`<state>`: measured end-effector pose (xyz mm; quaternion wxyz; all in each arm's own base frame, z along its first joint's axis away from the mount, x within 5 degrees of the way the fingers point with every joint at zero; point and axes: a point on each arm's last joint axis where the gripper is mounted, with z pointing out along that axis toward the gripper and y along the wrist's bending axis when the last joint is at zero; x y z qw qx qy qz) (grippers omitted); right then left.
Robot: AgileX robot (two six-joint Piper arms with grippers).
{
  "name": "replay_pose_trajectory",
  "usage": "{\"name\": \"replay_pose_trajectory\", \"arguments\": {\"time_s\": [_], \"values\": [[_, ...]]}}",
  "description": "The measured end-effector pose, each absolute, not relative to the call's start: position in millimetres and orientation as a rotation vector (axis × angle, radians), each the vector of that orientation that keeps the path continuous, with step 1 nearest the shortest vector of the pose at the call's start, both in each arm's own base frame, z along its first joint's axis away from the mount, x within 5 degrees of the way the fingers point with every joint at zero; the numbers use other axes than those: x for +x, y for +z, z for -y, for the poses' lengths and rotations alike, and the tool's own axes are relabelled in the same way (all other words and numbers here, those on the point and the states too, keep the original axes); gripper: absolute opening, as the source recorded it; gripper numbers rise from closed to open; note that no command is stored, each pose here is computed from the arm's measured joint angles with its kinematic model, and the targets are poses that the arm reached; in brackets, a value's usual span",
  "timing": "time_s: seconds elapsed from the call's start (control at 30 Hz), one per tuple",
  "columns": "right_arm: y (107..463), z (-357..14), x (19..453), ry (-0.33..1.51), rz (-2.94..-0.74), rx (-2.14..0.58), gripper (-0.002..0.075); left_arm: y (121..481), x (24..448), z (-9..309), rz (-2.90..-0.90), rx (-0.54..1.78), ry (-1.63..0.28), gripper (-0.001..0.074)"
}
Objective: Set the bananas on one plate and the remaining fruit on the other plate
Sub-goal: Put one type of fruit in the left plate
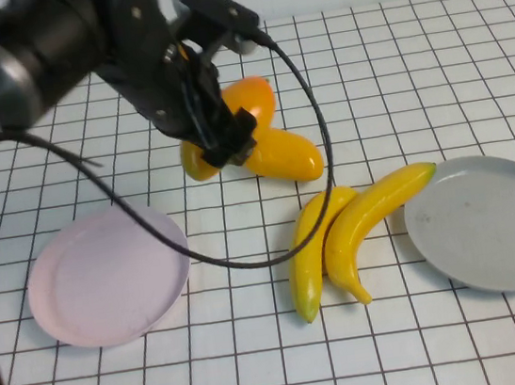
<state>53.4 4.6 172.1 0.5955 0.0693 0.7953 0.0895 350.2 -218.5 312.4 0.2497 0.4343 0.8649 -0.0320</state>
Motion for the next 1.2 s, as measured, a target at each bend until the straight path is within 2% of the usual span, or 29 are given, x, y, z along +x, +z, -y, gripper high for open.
{"name": "replay_pose_trajectory", "arguments": {"time_s": [0.07,0.13,0.37,0.5,0.63,0.77,1.07,1.2], "values": [[172.1,-4.6,53.4,0.208,-1.847,0.161,-0.0016,334.8,338.4,195.6,-2.341,1.114,-0.093,0.0553],[172.1,-4.6,53.4,0.208,-1.847,0.161,-0.0016,338.1,328.9,170.2,-2.384,1.046,-0.083,0.0553],[172.1,-4.6,53.4,0.208,-1.847,0.161,-0.0016,280.4,309.2,86.5,-2.607,0.794,-0.027,0.0553],[172.1,-4.6,53.4,0.208,-1.847,0.161,-0.0016,237.9,302.5,58.4,-2.682,0.689,-0.007,0.0553],[172.1,-4.6,53.4,0.208,-1.847,0.161,-0.0016,220.3,303.8,51.9,-2.692,0.621,-0.010,0.0573],[172.1,-4.6,53.4,0.208,-1.847,0.161,-0.0016,224.1,307.8,52.7,-2.669,0.559,-0.021,0.0611],[172.1,-4.6,53.4,0.208,-1.847,0.161,-0.0017,261.9,316.5,73.5,-2.655,0.613,0.008,0.0621],[172.1,-4.6,53.4,0.208,-1.847,0.161,-0.0016,284.5,323.0,96.3,-2.584,0.676,-0.007,0.0621]]}}
